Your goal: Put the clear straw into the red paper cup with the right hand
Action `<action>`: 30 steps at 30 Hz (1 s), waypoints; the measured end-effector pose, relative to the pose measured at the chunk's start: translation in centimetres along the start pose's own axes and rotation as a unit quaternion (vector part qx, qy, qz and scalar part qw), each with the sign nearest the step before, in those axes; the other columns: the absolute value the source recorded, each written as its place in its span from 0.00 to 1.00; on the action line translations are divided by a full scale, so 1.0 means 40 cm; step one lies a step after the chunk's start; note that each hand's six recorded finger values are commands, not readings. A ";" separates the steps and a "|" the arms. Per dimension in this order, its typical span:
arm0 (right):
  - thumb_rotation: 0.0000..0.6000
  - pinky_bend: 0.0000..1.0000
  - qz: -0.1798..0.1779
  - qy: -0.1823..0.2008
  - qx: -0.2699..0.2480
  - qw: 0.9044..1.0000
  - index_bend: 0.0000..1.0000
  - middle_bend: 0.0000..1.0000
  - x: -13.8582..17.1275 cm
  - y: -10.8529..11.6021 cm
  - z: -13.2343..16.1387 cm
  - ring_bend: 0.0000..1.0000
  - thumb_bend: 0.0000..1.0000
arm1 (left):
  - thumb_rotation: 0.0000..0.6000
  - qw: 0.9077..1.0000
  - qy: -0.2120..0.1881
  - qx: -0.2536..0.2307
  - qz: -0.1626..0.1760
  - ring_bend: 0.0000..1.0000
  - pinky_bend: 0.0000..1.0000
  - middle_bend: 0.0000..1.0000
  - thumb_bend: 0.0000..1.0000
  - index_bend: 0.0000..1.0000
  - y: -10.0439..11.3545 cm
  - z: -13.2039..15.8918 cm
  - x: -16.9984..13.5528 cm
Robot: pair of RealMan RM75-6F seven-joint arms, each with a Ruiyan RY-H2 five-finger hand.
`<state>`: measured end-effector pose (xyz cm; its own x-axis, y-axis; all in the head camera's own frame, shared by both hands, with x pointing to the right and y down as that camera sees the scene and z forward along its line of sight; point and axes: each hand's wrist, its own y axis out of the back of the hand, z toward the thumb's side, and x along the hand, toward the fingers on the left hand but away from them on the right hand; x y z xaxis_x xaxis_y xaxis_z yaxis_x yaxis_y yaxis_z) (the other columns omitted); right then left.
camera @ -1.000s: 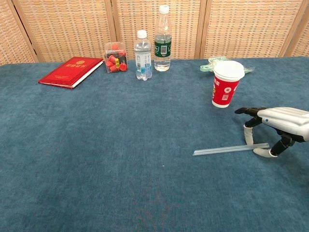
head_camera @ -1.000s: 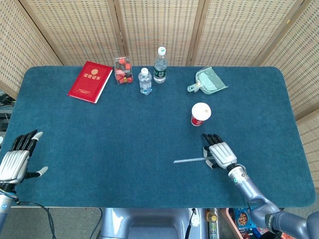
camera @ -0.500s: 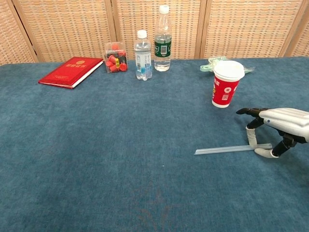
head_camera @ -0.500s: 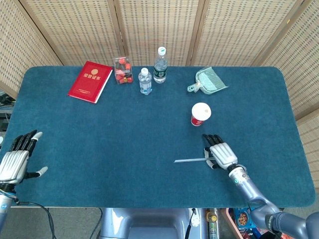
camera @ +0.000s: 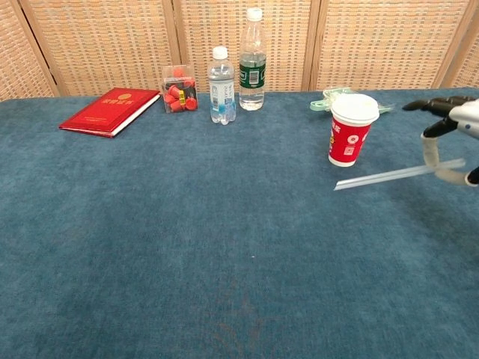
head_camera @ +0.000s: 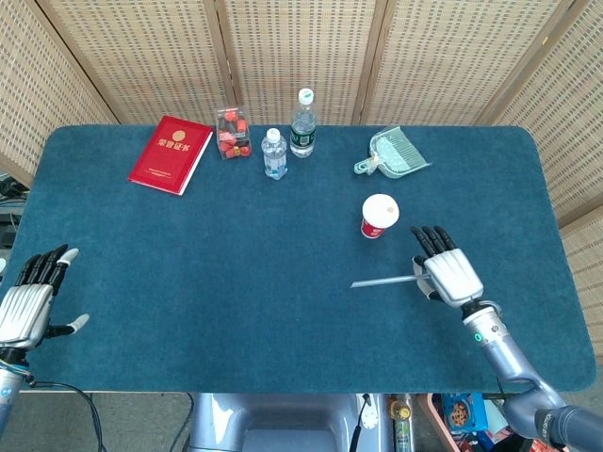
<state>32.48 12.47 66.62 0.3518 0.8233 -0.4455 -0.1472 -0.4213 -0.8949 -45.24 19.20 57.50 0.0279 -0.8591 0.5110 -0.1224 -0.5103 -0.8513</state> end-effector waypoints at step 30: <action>1.00 0.01 -0.155 0.015 0.510 0.846 0.70 0.11 -0.208 0.381 0.028 0.00 0.51 | 1.00 1.000 0.026 0.001 -0.003 0.00 0.00 0.00 0.20 0.00 -0.004 -0.019 0.013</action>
<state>26.28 -0.37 56.65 0.5414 0.8172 -0.1978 -0.7586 0.3733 -0.5340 -45.94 18.87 57.99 -0.0234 -0.8525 0.5221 -0.1202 -0.5161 -0.8480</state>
